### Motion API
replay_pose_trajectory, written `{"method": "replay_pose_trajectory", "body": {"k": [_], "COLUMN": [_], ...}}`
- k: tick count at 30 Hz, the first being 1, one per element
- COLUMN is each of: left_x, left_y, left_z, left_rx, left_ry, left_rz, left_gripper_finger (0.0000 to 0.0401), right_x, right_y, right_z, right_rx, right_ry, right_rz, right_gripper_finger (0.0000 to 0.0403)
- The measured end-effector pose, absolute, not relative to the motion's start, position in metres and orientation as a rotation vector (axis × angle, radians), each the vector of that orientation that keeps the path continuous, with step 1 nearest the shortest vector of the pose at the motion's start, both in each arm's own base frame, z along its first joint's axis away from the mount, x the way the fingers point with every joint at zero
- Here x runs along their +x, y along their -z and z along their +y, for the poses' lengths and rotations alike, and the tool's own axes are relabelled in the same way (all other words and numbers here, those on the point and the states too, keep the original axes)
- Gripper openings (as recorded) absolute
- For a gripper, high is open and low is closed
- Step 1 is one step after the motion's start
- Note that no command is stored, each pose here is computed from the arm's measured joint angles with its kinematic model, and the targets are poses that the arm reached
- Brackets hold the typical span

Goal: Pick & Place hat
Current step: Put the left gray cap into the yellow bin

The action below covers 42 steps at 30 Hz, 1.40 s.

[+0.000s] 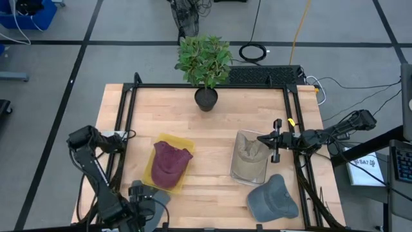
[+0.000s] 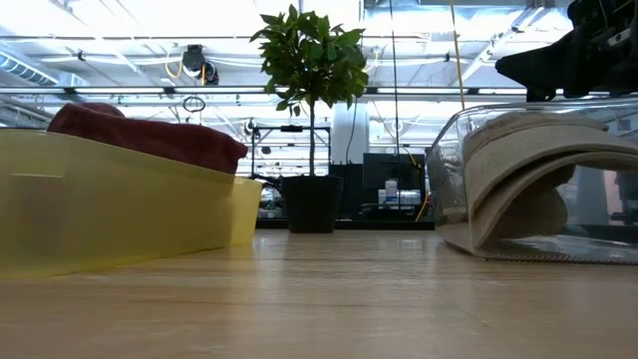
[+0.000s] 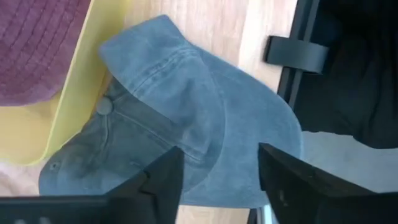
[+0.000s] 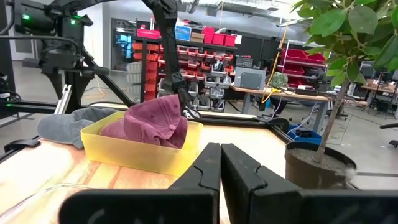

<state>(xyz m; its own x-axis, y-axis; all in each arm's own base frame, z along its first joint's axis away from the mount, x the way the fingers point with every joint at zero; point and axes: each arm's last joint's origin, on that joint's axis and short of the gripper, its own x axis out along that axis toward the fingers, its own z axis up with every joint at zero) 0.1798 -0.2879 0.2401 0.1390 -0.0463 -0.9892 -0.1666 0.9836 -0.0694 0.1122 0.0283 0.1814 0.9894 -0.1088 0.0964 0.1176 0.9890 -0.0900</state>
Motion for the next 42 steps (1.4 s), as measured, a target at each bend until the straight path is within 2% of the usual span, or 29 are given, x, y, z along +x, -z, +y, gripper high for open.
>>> {"method": "replay_pose_trajectory", "body": {"k": [5,11,32,42], "left_x": [0.178,0.18,0.182,0.183], "left_y": [-0.23,-0.219,-0.2,-0.2], "left_z": [-0.291,-0.295,-0.298,-0.299], "left_rx": [-0.138,-0.103,-0.021,-0.067], "left_ry": [-0.12,-0.129,-0.148,-0.18], "left_rz": [1.464,1.486,1.524,1.524], "left_gripper_finger": [0.0257,0.0283,0.0284,0.0244], "right_x": [0.112,0.112,0.112,0.112], "right_y": [-0.181,-0.182,-0.182,-0.182], "right_z": [0.028,0.028,0.028,0.028], "right_rx": [-0.096,-0.098,-0.097,-0.097], "right_ry": [0.114,0.114,0.115,0.115], "right_rz": [-0.092,-0.092,-0.095,-0.095], "right_gripper_finger": [0.0,0.0,0.0,0.0]}}
